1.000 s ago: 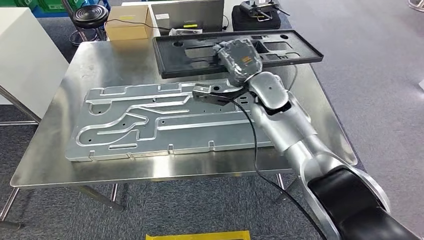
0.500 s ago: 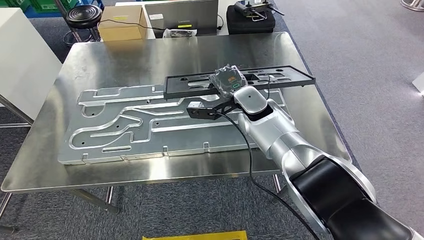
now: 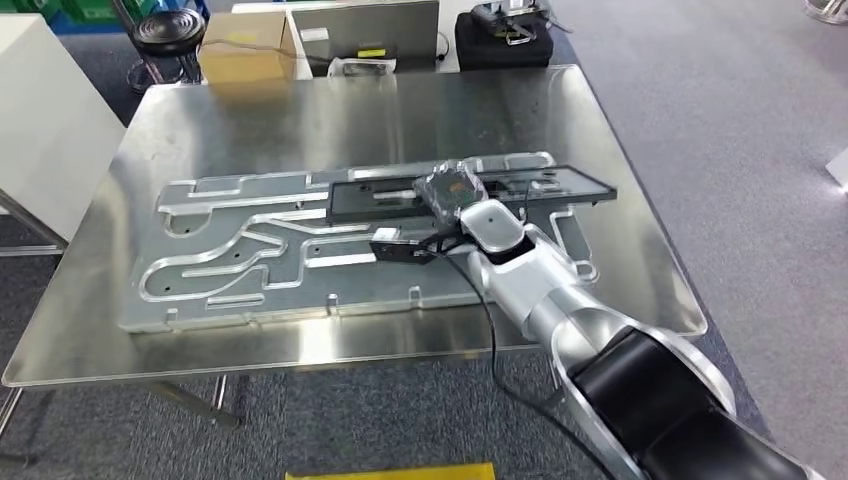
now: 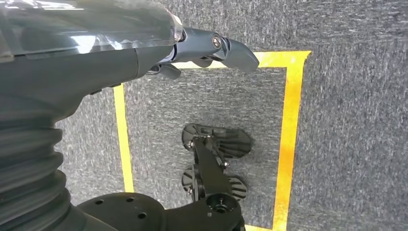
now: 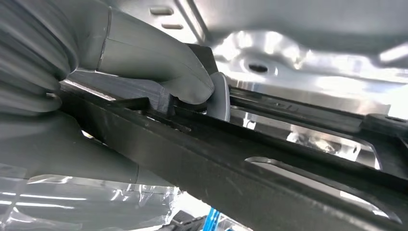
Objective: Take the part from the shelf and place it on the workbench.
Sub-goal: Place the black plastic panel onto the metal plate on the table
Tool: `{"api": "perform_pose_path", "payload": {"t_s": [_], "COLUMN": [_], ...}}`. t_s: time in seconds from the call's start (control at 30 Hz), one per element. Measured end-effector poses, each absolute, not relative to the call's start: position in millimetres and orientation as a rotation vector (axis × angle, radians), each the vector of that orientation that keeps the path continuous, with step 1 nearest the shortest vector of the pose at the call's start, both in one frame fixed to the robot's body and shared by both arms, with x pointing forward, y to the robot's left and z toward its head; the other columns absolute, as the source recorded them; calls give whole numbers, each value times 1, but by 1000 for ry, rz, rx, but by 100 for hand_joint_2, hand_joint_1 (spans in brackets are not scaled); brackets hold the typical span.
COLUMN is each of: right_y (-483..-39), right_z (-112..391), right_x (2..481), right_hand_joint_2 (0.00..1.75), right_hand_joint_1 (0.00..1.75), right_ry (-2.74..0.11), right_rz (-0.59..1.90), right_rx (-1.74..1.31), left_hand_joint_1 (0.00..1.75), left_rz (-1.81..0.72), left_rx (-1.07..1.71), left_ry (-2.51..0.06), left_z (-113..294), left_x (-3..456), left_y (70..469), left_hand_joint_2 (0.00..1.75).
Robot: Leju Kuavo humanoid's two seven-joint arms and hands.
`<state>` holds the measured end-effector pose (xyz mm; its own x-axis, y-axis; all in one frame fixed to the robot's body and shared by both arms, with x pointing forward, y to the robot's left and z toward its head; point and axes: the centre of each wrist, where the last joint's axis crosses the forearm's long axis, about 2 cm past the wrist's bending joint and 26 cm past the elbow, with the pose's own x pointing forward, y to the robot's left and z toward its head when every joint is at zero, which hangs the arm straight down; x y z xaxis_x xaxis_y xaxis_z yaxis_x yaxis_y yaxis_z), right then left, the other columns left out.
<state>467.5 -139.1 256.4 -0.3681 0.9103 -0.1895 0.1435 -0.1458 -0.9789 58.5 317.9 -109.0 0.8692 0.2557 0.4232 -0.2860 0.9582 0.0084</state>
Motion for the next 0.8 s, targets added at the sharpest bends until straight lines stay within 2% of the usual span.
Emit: {"api": "perform_pose_path", "payload": {"t_s": [0.53, 0.67, 0.8], "right_y": [-126, -126, -127], "right_z": [224, 223, 218], "right_x": [451, 450, 448], "right_hand_joint_2": [175, 0, 0], "right_hand_joint_1": [175, 0, 0], "right_ry": [-1530, -1531, -1524], "right_rz": [1605, 1610, 1628], "right_rx": [-1130, -1126, -1108], "left_hand_joint_1": [0, 0, 0], "left_rz": [256, 257, 260], "left_rx": [67, 64, 64], "left_ry": [-446, -449, -452], "left_z": [-109, -109, -109], "left_x": [57, 58, 57], "left_y": [317, 316, 316], "left_hand_joint_2": [175, 175, 175]}}
